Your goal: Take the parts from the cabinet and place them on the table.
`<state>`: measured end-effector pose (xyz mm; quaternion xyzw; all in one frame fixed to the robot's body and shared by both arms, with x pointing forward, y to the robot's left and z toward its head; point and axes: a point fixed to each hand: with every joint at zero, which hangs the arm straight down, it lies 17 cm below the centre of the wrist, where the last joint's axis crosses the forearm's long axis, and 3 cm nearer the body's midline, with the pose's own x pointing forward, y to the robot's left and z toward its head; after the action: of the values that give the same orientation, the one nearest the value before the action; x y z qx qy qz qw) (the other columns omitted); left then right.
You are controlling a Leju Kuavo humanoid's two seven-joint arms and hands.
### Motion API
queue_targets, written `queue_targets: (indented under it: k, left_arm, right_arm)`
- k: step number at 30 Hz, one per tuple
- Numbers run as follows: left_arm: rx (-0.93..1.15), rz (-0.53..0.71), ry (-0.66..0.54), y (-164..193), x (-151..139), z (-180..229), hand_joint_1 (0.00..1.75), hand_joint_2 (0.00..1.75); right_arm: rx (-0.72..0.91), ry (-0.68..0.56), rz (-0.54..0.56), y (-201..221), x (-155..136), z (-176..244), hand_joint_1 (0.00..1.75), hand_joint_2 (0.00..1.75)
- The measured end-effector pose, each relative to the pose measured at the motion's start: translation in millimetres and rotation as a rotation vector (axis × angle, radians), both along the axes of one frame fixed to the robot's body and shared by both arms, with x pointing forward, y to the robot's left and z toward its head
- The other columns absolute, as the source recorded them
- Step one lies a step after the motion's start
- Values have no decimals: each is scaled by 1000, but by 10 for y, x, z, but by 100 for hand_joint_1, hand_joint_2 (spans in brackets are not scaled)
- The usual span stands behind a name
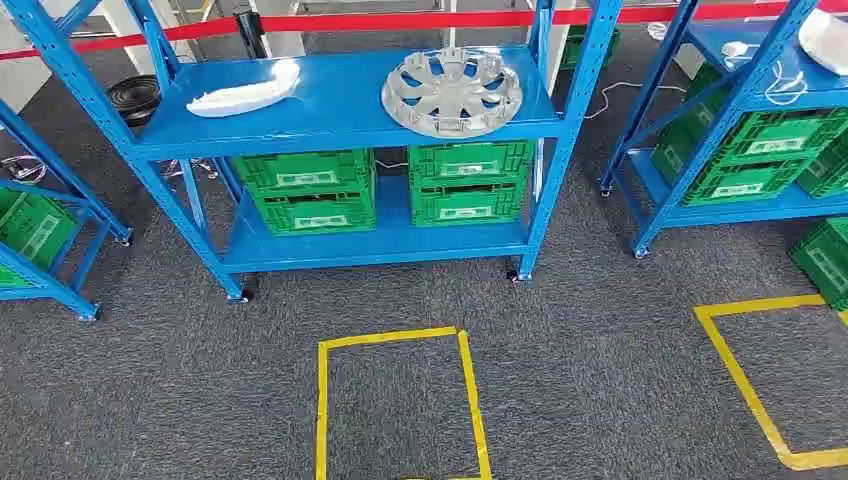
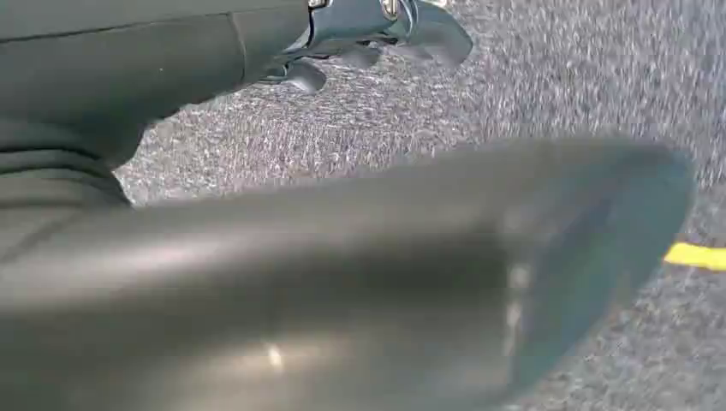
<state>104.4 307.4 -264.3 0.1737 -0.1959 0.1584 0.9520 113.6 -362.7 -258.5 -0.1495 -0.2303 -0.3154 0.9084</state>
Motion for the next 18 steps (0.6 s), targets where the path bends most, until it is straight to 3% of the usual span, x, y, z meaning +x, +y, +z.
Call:
queue_targets:
  k: [9,18]
  left_arm:
    - [-64,51,-35,-170,75,4,0,0]
    - [-97,41,-57,-297,139,15,0,0]
  right_arm:
    - [-210,-250,-95,-1050,758,512,0,175]
    - [-474,-475,-35,-1725,1832,1408,0,175]
